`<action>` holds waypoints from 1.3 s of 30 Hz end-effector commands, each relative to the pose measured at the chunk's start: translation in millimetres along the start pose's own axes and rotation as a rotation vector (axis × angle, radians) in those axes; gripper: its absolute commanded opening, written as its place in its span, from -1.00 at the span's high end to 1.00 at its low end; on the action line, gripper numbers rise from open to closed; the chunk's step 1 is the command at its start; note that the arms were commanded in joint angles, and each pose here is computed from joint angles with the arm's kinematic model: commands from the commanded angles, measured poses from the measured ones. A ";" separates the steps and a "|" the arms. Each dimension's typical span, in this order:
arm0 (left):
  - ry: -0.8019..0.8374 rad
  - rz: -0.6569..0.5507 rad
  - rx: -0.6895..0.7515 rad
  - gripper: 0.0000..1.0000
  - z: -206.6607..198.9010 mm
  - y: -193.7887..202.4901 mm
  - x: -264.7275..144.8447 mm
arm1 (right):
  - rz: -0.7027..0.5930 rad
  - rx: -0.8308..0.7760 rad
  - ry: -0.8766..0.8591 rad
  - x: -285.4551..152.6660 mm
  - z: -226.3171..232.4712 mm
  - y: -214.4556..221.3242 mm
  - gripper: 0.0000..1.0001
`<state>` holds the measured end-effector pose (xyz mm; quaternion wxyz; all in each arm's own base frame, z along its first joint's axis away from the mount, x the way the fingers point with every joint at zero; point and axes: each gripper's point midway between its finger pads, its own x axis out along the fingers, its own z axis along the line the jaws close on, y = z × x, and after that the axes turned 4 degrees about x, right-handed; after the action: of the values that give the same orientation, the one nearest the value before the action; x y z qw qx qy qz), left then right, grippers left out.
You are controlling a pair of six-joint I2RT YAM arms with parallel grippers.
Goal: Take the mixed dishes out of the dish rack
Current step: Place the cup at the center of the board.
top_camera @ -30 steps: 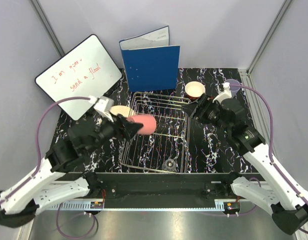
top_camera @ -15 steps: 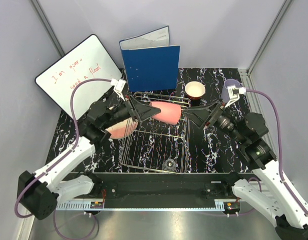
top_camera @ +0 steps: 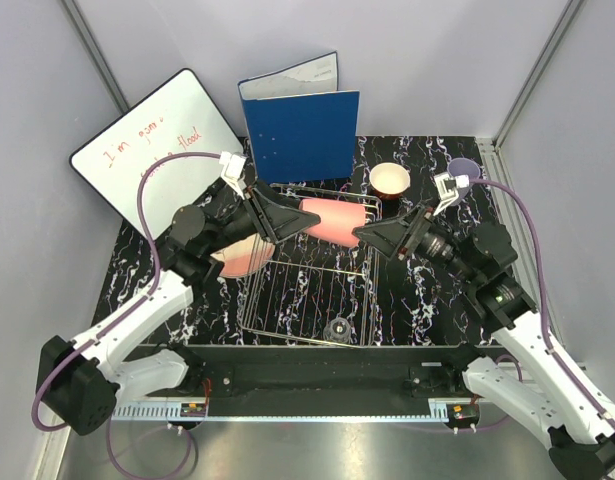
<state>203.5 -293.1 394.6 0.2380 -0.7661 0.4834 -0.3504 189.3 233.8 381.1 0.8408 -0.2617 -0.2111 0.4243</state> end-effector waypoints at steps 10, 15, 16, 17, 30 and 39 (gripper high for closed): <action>0.112 0.027 0.005 1.00 -10.3 5.0 18.9 | 0.090 0.044 -0.143 27.1 21.2 12.7 0.94; 0.057 0.009 0.060 -0.45 -9.8 -1.7 13.7 | -0.003 -0.030 -0.011 13.3 11.1 -4.7 1.00; 0.028 0.004 0.073 -0.76 -7.9 -4.2 11.4 | -0.025 -0.050 0.016 9.7 10.4 -10.0 1.00; -0.035 0.021 0.086 -0.98 1.6 -2.3 8.6 | -0.056 -0.088 0.086 1.5 7.1 -19.4 1.00; -0.603 -0.114 0.131 -0.98 57.5 -30.0 -74.7 | -0.293 -0.191 1.183 -33.8 -122.7 -195.6 1.00; -0.675 -0.048 0.050 -0.98 80.5 6.6 -95.4 | -0.432 0.188 1.336 -42.2 -231.0 -285.8 1.00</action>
<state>237.0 -213.0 322.6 0.3914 -0.8424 0.3527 -0.1127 485.4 28.7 391.7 0.8704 -0.4112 0.2702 0.0201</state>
